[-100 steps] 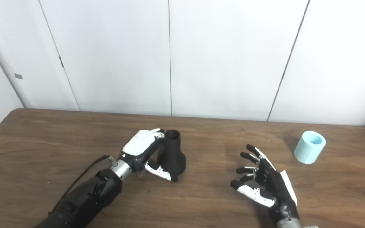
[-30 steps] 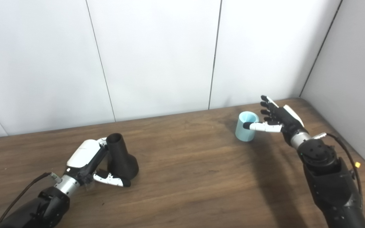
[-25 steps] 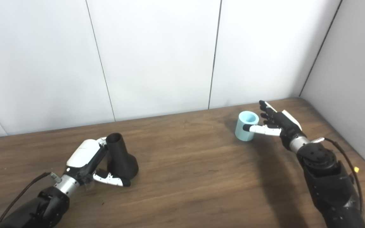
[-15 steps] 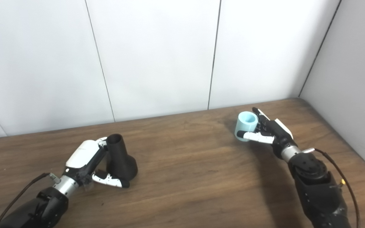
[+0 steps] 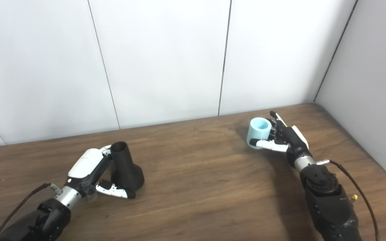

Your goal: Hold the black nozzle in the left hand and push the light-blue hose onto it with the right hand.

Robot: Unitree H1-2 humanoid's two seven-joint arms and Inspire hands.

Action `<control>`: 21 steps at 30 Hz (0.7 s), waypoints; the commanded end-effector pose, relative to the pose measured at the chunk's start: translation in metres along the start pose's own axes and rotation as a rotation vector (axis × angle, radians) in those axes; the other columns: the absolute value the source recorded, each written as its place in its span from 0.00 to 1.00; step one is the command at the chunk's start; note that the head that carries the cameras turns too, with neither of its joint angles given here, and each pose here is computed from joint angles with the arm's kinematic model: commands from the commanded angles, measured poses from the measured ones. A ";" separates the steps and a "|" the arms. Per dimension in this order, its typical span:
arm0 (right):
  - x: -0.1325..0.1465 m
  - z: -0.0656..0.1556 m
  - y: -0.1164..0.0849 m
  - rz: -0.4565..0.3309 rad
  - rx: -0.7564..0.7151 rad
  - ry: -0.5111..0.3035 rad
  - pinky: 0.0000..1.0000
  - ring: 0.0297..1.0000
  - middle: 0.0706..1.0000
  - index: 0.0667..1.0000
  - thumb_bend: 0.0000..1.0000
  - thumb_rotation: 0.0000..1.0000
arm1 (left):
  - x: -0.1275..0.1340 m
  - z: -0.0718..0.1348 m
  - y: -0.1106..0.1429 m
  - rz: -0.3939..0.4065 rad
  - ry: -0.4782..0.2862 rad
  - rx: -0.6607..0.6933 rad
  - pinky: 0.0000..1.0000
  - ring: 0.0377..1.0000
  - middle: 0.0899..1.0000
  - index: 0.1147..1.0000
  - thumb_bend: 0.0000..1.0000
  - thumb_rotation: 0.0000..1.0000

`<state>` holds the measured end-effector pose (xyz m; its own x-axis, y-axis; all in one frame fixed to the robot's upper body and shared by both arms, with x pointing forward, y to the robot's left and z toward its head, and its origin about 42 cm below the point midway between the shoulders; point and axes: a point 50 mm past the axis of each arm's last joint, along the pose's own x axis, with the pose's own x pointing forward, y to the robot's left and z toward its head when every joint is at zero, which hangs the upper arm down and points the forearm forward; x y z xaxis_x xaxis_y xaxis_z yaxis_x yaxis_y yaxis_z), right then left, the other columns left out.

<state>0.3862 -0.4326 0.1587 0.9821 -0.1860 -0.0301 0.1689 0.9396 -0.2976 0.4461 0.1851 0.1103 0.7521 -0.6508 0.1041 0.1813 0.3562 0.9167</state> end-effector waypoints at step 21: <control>0.029 0.016 0.024 -0.022 -0.089 0.023 0.59 0.67 0.75 0.81 0.79 0.00 | -0.086 0.001 -0.106 -0.421 0.059 0.001 0.86 0.67 0.42 0.43 0.53 0.00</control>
<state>0.4071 -0.4208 0.1590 0.9699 -0.2406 -0.0373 0.2113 0.9080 -0.3617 0.4457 0.1875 0.1099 0.7516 -0.6514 0.1036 0.1793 0.3529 0.9183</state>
